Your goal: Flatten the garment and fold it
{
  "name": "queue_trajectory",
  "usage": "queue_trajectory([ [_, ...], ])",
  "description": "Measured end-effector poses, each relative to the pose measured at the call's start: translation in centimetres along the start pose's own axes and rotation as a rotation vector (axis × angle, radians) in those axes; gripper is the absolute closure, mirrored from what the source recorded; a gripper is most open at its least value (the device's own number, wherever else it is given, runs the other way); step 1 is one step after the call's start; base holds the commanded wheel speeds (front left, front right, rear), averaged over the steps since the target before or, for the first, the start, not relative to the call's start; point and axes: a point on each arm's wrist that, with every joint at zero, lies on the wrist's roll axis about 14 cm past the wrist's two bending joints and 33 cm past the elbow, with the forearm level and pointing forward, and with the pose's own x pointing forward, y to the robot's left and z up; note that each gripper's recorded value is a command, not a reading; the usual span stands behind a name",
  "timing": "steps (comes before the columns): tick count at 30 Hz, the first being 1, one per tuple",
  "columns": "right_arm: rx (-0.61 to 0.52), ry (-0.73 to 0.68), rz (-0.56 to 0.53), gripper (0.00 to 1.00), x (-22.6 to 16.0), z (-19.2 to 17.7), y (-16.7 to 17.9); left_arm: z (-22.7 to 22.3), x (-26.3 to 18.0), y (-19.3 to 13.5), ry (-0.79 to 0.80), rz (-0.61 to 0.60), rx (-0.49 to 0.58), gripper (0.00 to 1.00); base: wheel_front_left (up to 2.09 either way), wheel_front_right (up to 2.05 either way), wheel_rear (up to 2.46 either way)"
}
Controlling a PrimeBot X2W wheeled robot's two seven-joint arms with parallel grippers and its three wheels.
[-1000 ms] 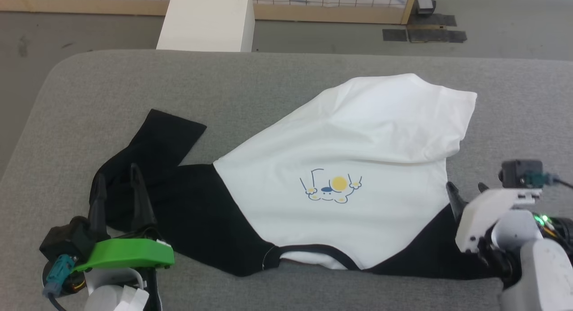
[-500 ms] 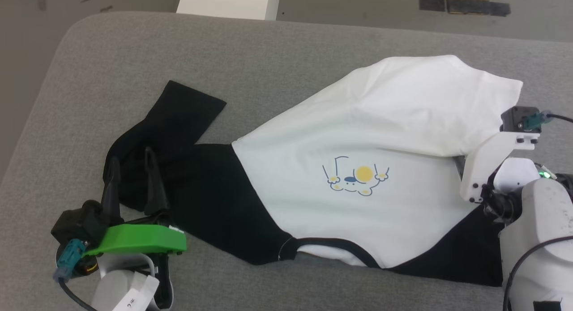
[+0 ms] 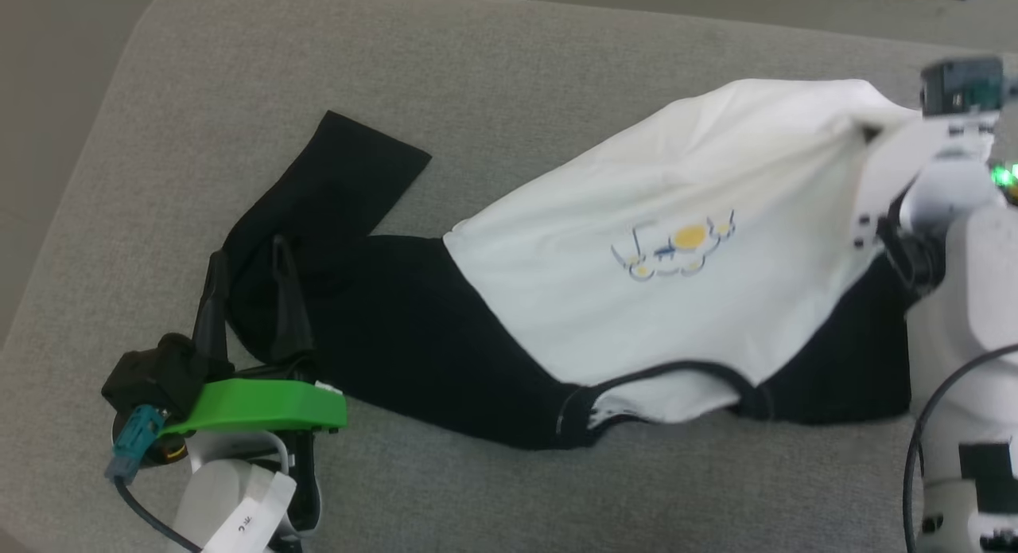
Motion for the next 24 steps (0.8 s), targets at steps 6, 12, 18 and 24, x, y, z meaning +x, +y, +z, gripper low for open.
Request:
queue_trajectory([
  [6, -0.070, -0.067, 0.058, 1.00, 1.9, 3.1, 2.7, -0.1, 0.0, 0.2, 0.006, 0.008, 0.007, 0.00, 0.00, 0.00, 0.00],
  [12, -0.056, 0.026, 0.113, 0.00, 2.8, 0.5, 4.7, 0.1, -0.4, 0.9, 0.005, 0.031, 0.011, 0.00, 0.00, 0.00, 0.00],
  [18, 0.060, -0.074, 0.116, 0.00, 1.0, 0.8, 4.0, 0.7, -1.1, 1.1, -0.008, 0.036, 0.004, 0.00, 0.00, 0.00, 0.00],
  [24, 0.075, -0.304, 0.167, 0.00, -4.0, 2.0, 5.2, 0.6, -2.6, 0.8, 0.004, 0.025, 0.004, 0.00, 0.00, 0.00, 0.00],
])
